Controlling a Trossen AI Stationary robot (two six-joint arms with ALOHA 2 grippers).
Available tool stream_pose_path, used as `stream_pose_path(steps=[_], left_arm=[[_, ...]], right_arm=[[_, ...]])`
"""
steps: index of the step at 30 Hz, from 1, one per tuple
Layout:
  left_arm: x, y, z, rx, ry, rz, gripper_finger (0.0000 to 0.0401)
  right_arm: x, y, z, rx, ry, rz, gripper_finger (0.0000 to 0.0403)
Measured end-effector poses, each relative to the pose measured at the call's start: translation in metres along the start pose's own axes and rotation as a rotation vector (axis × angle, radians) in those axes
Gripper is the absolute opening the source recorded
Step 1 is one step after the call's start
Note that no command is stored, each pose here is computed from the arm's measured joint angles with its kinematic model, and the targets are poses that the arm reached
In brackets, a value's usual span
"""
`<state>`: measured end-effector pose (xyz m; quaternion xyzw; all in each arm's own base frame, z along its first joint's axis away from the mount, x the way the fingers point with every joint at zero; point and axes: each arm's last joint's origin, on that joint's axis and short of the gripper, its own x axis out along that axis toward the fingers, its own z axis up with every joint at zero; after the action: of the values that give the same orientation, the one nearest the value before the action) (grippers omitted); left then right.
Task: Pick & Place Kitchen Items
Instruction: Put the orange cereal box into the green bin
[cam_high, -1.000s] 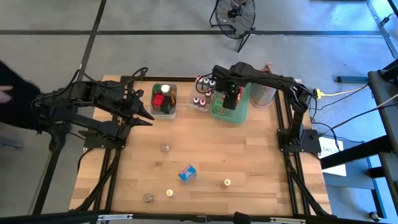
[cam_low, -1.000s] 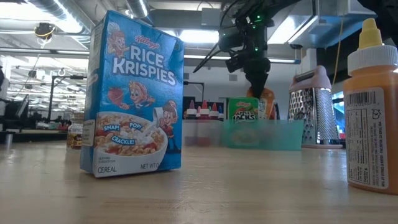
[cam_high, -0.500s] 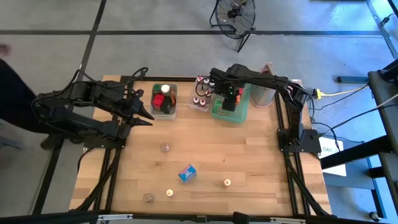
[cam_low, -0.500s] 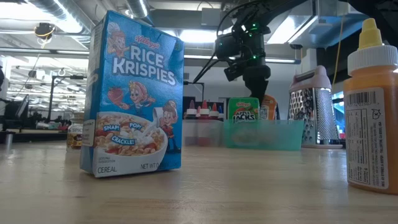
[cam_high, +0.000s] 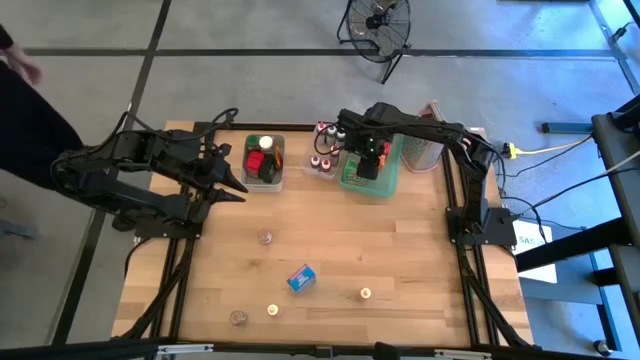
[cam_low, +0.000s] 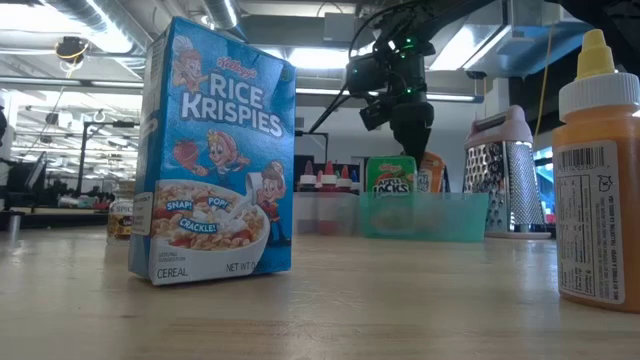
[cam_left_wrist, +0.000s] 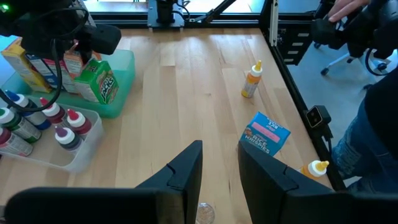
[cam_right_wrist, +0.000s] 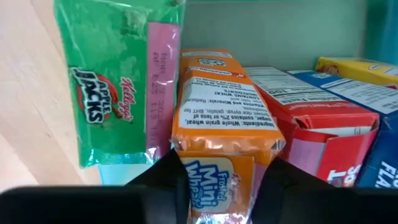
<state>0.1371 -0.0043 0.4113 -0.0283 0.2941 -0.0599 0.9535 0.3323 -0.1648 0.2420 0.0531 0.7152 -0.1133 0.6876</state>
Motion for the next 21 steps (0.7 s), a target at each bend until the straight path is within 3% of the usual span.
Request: stream_pose_path(steps=[11, 21], left_arm=[[0.0, 0.0, 0.0, 0.0, 0.0, 0.0, 0.0098], [0.0, 0.0, 0.0, -0.009, 0.0, 0.0, 0.0098]], right_arm=[[0.0, -0.0006, -0.0003, 0.027, 0.007, -0.029, 0.0183], [-0.0001, -0.0002, -0.0048, 0.028, 0.056, -0.034, 0.019]])
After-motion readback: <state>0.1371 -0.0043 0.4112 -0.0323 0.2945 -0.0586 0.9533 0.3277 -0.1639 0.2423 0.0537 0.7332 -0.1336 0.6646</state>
